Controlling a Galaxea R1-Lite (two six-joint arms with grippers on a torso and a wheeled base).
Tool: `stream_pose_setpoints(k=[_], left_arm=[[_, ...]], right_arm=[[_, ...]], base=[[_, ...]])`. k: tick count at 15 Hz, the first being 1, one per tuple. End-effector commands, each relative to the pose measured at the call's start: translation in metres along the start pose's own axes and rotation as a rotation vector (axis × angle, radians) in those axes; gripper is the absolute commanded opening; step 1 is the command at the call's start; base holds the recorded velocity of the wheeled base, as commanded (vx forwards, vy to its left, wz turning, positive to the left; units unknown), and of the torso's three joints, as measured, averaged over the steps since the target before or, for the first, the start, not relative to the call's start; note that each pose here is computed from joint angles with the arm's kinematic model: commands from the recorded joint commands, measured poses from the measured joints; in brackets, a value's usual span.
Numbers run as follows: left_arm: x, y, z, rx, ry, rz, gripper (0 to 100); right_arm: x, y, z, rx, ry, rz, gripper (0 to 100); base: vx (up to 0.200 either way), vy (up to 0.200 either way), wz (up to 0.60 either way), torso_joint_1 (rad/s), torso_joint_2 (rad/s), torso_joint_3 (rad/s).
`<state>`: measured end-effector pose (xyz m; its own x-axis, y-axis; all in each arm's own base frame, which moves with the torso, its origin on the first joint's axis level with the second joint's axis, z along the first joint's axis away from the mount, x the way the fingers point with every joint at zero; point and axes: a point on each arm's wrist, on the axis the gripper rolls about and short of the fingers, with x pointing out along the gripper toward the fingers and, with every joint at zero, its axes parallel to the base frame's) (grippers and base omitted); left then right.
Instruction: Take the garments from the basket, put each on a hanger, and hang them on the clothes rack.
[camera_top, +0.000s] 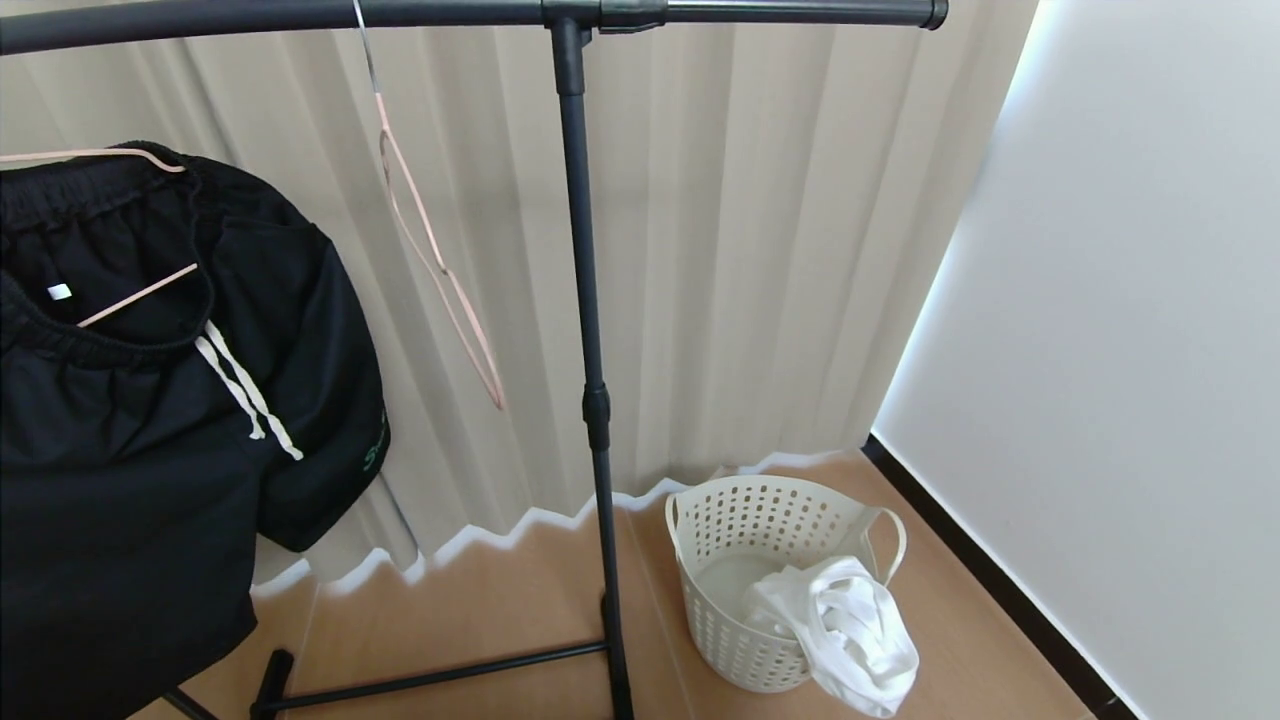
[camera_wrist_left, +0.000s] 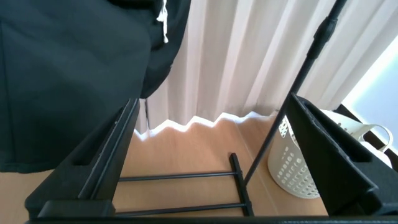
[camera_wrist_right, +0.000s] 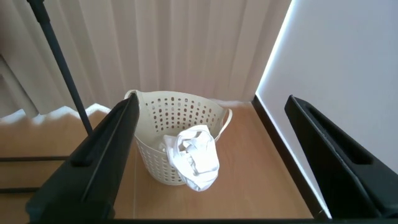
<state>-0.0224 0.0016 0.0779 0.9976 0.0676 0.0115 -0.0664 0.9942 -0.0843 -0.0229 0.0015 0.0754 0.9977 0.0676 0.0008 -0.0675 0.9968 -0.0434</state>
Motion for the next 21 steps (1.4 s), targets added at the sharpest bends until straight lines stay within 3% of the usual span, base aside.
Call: stream_pose_setpoints(k=[1, 10, 18, 21], left_arm=[[0.0, 0.0, 0.0, 0.0, 0.004, 0.0, 100], [0.0, 0.0, 0.0, 0.0, 0.004, -0.001, 100], [0.0, 0.0, 0.0, 0.0, 0.004, -0.001, 100], [0.0, 0.0, 0.0, -0.001, 0.002, -0.002, 100]], right_arm=[[0.0, 0.0, 0.0, -0.001, 0.001, 0.001, 100], [0.0, 0.0, 0.0, 0.001, 0.001, 0.0, 100], [0.0, 0.0, 0.0, -0.009, 0.013, 0.004, 100], [0.013, -0.001, 0.008, -0.001, 0.232, 0.032, 100]], base=[[0.0, 0.0, 0.0, -0.041, 0.12, 0.09], [0.0, 0.0, 0.0, -0.093, 0.41, 0.158], [0.0, 0.0, 0.0, -0.007, 0.05, -0.152], [0.0, 0.0, 0.0, 0.0, 0.0, -0.063]])
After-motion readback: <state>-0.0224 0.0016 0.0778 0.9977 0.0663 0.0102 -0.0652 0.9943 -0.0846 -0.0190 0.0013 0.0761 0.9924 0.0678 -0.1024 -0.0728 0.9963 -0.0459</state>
